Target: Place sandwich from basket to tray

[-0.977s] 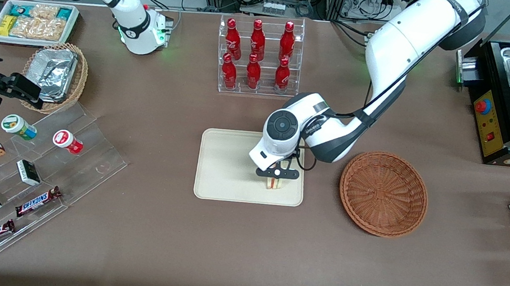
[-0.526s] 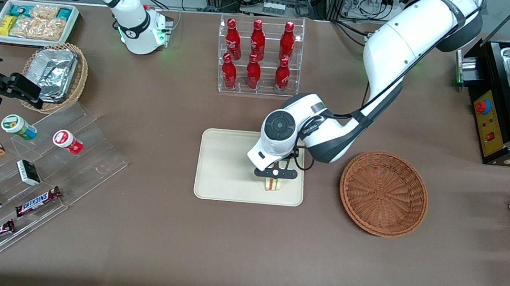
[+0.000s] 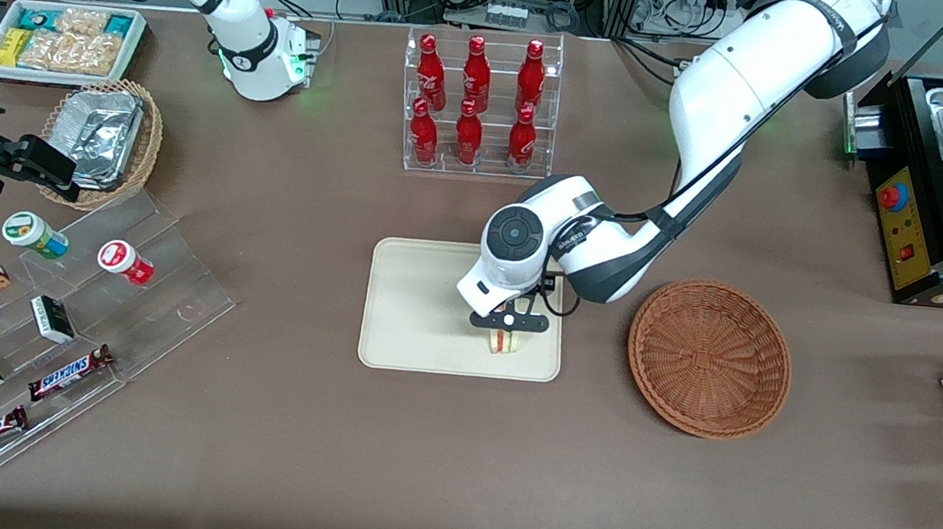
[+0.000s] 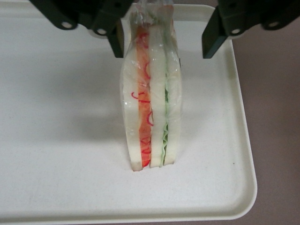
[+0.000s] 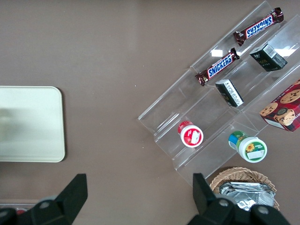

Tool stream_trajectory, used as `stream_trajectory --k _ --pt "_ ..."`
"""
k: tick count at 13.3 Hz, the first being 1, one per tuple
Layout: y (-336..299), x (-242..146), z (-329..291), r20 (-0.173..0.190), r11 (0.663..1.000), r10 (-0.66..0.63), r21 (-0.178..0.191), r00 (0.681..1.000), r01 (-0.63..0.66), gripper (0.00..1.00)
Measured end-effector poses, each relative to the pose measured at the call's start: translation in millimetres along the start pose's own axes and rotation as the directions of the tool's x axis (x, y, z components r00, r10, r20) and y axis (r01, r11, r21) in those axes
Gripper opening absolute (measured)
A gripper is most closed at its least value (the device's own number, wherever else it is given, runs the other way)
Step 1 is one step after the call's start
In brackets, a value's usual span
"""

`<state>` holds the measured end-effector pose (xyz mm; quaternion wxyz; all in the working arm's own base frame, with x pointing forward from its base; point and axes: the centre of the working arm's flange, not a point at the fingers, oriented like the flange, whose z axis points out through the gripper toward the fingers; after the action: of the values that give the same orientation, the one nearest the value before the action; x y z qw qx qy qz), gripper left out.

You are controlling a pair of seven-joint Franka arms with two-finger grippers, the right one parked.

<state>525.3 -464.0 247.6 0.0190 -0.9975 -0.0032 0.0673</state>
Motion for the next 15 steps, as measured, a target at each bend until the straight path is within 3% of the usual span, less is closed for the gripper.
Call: stream_trajectory --k 2,6,11,15 --pt "0.3 0.9 -1.8 -0.003 1.0 -0.002 -0.003 1.0 0.002 1.0" --pt "1.4 6.9 -13.0 -0.02 1.0 -0.013 -0.019 1.0 0.013 1.0" --pt "-2.8 25.2 -53.4 -0.044 0.992 -0.123 -0.035 0.991 0.122 1.0" --pt "-9.4 36.3 -94.5 -0.082 0.988 -0.15 -0.061 0.985 0.145 1.0"
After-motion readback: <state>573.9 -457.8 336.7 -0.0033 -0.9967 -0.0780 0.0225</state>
